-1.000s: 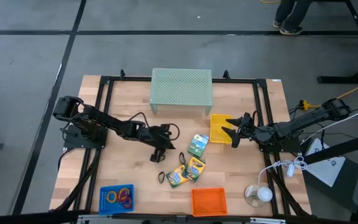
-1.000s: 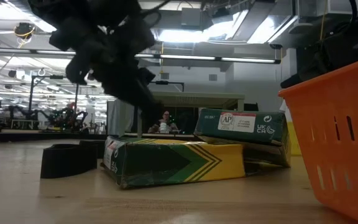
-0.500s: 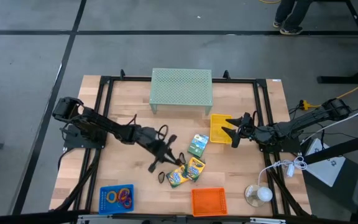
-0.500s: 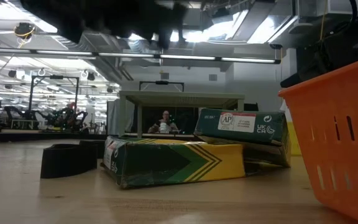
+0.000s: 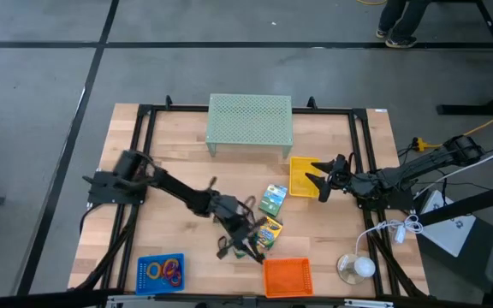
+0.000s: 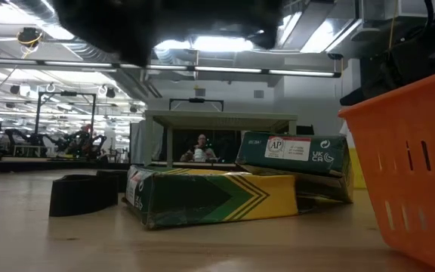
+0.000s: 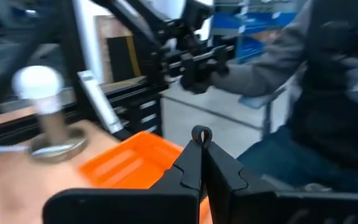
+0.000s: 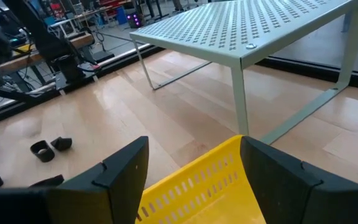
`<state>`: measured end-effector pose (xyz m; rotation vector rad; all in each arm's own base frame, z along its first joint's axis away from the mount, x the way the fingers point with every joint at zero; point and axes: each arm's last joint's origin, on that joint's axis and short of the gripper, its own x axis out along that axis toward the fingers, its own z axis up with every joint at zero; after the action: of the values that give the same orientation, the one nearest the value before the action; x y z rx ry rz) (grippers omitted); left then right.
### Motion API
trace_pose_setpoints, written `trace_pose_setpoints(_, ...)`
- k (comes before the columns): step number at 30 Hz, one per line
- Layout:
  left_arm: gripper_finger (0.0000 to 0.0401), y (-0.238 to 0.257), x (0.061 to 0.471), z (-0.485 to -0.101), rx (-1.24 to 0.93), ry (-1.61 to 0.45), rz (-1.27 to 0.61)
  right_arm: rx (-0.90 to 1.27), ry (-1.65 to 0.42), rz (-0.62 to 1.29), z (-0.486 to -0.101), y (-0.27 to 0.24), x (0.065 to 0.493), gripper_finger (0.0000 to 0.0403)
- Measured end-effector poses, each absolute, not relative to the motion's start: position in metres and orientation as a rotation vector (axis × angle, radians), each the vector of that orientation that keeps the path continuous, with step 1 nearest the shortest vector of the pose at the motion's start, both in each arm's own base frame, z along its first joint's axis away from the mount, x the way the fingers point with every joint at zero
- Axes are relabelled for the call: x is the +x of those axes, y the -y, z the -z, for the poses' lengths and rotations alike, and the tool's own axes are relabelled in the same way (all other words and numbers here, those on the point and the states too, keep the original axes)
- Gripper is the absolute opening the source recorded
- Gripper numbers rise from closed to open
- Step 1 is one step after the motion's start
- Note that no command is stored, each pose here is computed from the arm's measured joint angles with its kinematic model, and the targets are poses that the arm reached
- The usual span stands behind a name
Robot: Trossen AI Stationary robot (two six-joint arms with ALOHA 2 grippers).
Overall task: Pick & Place Office Desk Supplies
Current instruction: Put the black rubber band into the orange bin
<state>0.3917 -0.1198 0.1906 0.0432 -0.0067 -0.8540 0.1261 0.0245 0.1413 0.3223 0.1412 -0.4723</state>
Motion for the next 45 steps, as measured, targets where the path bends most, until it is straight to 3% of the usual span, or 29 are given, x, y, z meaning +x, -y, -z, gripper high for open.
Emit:
trace_pose_setpoints(10, 0.0003, 0.154, 0.439, -0.176, 0.007, -0.045, 1.031, 0.324, -0.144, 0.464, -0.141, -0.025, 0.126, 0.0256)
trace_pose_setpoints(31, 0.0007, 0.145, 0.454, -0.149, -0.015, -0.252, 0.843, 0.345, -0.139, 0.466, -0.141, -0.025, 0.126, 0.0256)
trace_pose_setpoints(45, 0.0114, 0.147, 0.453, -0.15, -0.038, -0.259, 0.888, 0.345, -0.14, 0.466, -0.141, -0.025, 0.126, 0.0256)
